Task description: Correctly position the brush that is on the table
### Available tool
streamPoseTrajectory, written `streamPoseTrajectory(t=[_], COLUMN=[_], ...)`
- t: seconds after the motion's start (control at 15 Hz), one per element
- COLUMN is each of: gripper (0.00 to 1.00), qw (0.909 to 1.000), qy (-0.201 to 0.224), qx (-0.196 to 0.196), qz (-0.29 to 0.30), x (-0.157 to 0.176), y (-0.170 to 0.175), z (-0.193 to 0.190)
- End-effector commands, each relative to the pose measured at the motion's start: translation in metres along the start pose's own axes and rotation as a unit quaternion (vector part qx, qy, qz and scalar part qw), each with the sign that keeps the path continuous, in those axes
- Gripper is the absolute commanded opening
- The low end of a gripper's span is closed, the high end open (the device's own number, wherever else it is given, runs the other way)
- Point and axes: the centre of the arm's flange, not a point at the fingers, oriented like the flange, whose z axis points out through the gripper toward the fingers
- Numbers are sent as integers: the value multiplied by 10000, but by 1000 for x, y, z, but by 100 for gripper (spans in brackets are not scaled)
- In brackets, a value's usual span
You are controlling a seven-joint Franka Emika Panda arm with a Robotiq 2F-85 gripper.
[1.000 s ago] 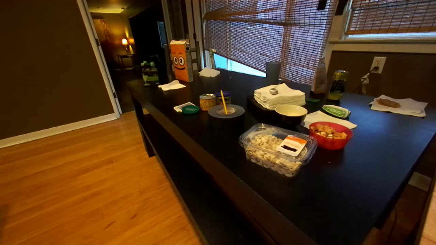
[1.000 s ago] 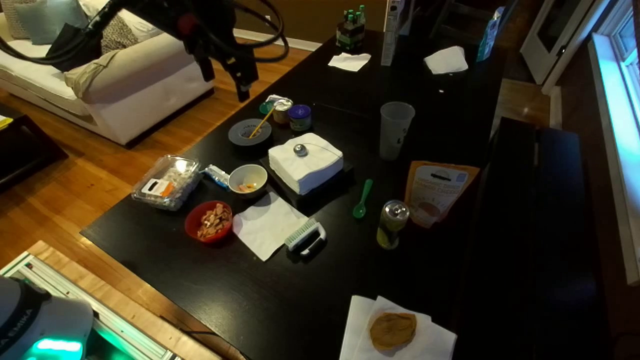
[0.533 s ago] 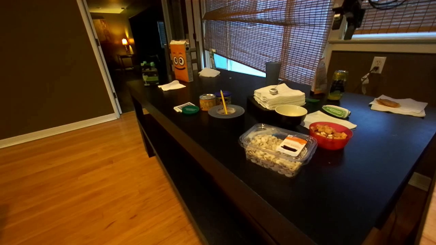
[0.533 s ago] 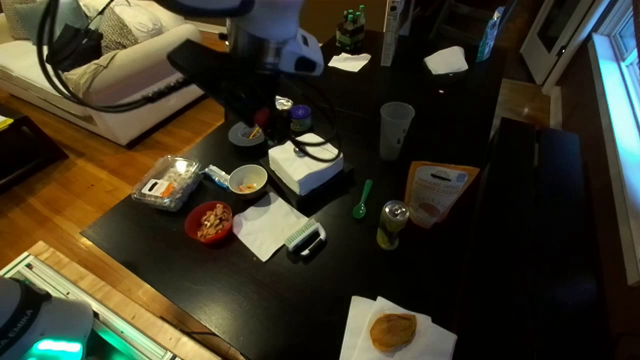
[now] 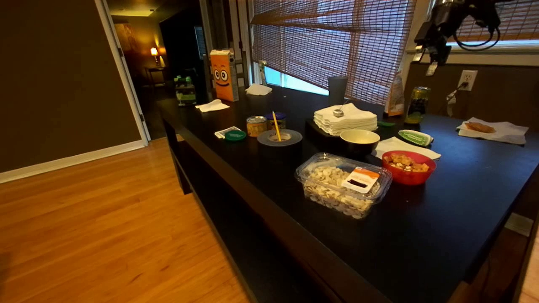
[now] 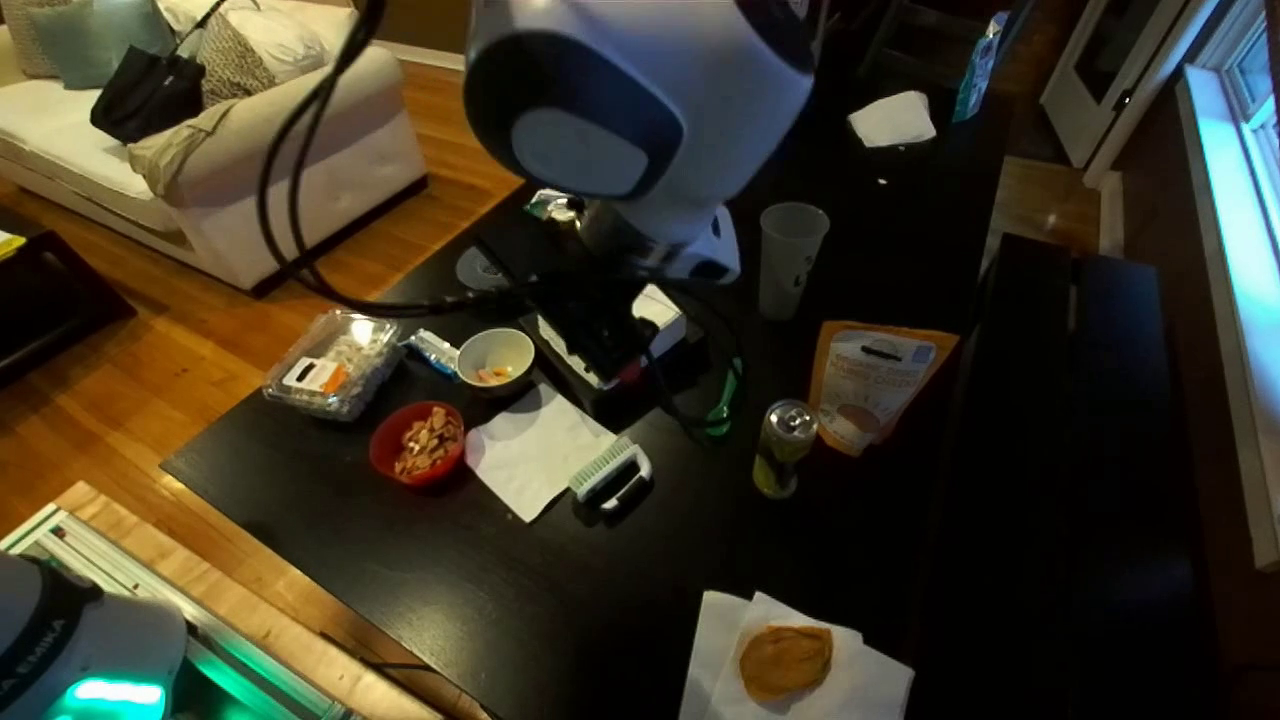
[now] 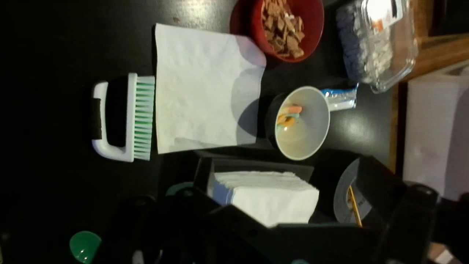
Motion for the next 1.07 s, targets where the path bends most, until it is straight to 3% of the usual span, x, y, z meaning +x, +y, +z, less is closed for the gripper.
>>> streamPoseTrajectory(t=[0.0, 0.33, 0.73, 1.0], gripper=[100, 100, 100, 100], qw=[9998, 9995, 9904, 9927], qy=[117, 192, 1165, 900], qx=[96, 155, -583, -377], qz=[108, 202, 463, 715], x=[5, 16, 30, 18], y=[8, 17, 72, 109], z=[4, 7, 12, 29])
